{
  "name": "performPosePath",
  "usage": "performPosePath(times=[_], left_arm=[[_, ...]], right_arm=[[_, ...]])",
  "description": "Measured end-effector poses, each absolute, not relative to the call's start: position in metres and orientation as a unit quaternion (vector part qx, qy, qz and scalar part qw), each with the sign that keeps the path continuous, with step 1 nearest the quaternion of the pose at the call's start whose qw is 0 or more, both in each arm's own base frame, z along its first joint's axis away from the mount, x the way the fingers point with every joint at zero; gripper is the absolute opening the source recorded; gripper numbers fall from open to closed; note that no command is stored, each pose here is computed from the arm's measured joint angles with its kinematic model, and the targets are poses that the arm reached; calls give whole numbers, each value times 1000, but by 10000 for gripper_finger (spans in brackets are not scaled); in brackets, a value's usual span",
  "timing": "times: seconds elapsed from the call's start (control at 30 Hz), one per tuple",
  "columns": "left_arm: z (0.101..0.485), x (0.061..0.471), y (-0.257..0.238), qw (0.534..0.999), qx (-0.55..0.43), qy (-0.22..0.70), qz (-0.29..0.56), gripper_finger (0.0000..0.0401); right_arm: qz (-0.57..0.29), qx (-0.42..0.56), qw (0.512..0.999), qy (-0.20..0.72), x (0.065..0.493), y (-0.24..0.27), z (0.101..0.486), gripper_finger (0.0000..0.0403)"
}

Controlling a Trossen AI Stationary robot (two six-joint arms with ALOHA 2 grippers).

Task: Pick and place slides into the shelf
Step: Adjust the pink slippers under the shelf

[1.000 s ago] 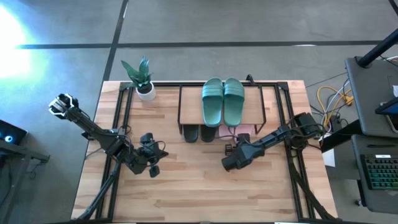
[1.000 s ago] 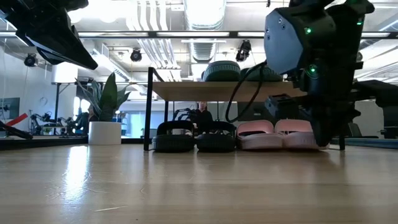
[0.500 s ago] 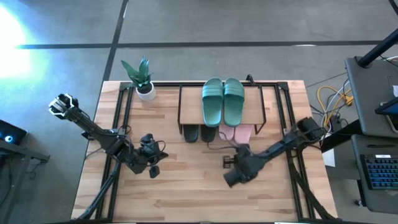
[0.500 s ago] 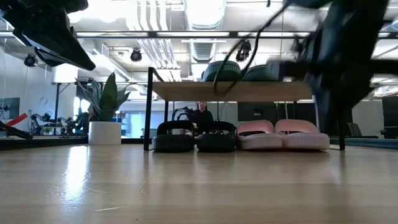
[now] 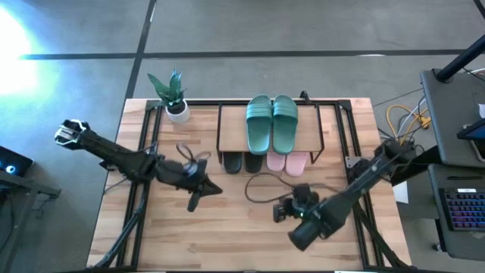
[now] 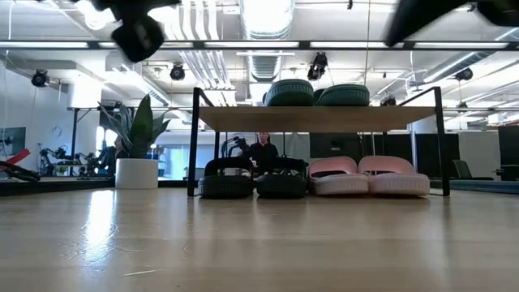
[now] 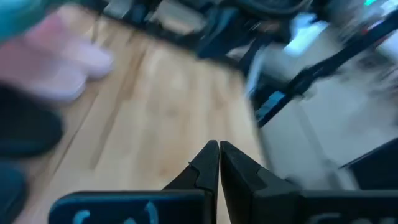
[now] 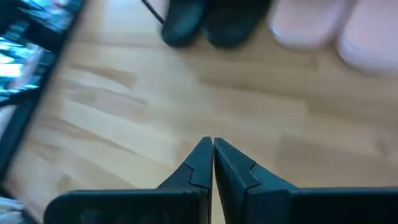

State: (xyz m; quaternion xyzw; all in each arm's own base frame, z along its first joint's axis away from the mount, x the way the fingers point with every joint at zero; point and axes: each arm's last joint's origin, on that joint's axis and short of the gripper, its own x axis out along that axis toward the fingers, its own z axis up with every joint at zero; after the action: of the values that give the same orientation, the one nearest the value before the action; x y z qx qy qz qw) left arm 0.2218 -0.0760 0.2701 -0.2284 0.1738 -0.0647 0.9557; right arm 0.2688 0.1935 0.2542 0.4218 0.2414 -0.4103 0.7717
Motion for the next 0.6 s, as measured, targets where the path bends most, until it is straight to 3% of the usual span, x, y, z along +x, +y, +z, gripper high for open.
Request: performPosePath(times=[0.13, 0.37, 0.6], left_arm=[[280, 229, -60, 955, -247, 150, -61, 0], [273, 237, -50, 943, -286, 166, -41, 0], [257, 283, -77, 972, -69, 201, -98, 0]], right_arm=[[-416, 408, 776, 240, 248, 167, 257, 8], [-436, 482, 697, 304, 197, 141, 210, 8], [-441, 484, 693, 300, 188, 131, 183, 8]])
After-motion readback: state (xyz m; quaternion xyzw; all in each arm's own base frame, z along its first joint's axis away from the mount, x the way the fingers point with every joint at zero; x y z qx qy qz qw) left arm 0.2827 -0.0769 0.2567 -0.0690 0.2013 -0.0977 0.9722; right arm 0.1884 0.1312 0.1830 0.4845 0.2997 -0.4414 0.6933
